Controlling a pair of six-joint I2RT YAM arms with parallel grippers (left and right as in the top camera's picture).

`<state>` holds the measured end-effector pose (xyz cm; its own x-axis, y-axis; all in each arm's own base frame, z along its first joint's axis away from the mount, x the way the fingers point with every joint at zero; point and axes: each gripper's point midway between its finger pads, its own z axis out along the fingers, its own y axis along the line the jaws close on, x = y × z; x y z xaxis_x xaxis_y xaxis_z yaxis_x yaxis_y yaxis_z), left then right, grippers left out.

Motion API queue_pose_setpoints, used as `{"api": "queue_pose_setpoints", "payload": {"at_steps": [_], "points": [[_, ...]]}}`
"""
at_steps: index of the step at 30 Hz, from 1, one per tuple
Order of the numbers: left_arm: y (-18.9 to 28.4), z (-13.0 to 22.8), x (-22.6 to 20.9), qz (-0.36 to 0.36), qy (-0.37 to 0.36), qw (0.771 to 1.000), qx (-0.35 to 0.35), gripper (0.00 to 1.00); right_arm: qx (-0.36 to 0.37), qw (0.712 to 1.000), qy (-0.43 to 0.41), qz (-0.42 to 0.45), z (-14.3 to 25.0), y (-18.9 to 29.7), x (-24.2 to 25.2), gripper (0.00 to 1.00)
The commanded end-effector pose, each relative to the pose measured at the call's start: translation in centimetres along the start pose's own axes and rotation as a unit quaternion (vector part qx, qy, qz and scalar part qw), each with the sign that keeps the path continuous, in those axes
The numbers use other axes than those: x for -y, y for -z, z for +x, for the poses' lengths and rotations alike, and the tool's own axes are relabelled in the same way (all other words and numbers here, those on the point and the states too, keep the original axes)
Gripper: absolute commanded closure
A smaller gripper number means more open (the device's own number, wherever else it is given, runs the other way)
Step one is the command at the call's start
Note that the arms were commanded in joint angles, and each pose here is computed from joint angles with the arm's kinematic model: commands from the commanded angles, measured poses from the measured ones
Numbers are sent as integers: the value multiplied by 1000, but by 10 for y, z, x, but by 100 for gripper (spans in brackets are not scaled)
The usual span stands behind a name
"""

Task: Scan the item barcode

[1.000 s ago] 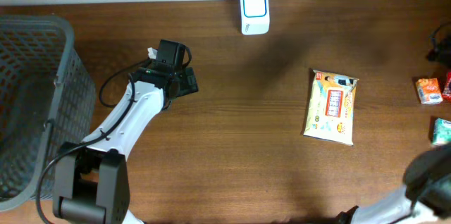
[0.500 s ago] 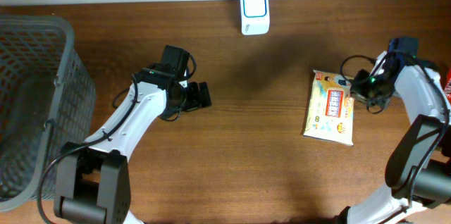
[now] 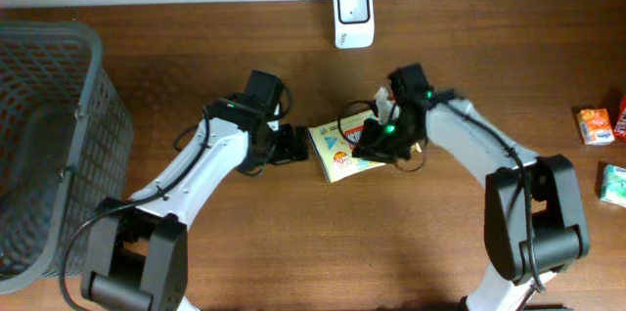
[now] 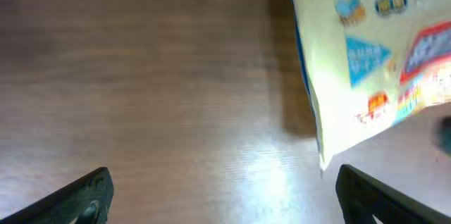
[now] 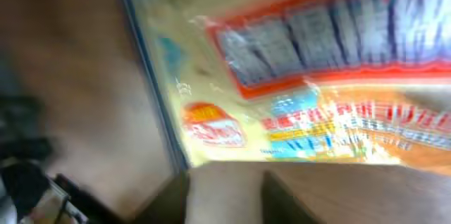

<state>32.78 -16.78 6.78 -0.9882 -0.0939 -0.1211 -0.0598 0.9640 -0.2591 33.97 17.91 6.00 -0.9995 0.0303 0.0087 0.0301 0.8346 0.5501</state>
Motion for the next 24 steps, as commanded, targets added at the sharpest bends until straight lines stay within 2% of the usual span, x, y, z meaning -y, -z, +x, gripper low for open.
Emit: {"api": "queue_pose_setpoints", "payload": {"at_steps": [1, 2, 3, 4, 5, 6, 8, 9, 11, 13, 15, 16, 17, 18, 21, 22, 24], "points": [[3, 4, 11, 14, -18, 1000, 1, 1, 74, 996, 34, 39, -48, 86, -14, 23], [2, -3, 14, 21, -20, 999, 13, 1, 101, 992, 19, 70, -61, 112, -1, 1], [1, -6, 21, 38, -22, 999, 16, 0, 117, 989, 11, 87, -69, 123, 10, 1], [-4, -8, 37, 82, -28, 996, 10, 0, 144, 982, -18, 122, -79, 144, 40, 1], [-14, -10, 59, 134, -39, 990, 0, 3, 154, 979, -44, 126, -82, 157, 60, 1], [-31, -10, 67, 151, -44, 988, -10, 4, 158, 977, -66, 129, -81, 166, 76, 1], [-47, -5, 90, 224, -50, 972, -42, 2, 171, 972, -92, 131, -82, 180, 96, 1], [-62, -2, 91, 228, -17, 971, -64, 10, 179, 969, -109, 133, -82, 188, 109, 1], [-85, 9, 86, 211, 19, 973, -96, 12, 182, 967, -117, 133, -82, 192, 115, 2], [-94, 8, 87, 193, 33, 977, -87, 15, 182, 967, -116, 133, -82, 191, 114, 1], [-99, -4, 97, 179, 6, 983, -36, 48, 182, 967, -116, 133, -82, 192, 115, 1], [-104, -10, 91, 145, 2, 989, -9, 68, 182, 967, -116, 133, -82, 192, 115, 1], [-106, -13, 87, 125, 0, 992, 6, 79, 182, 967, -116, 133, -82, 192, 115, 1], [-107, -15, 85, 116, 0, 993, 12, 99, 182, 967, -116, 133, -82, 192, 115, 1], [-103, -19, 82, 116, 4, 993, 17, 100, 182, 967, -116, 133, -82, 192, 115, 1], [-88, -27, 82, 118, -2, 993, 33, 100, 182, 967, -116, 133, -82, 192, 115, 1], [-24, -57, 71, 58, -87, 987, 121, 100, 182, 967, -116, 133, -82, 192, 115, 1]]}}
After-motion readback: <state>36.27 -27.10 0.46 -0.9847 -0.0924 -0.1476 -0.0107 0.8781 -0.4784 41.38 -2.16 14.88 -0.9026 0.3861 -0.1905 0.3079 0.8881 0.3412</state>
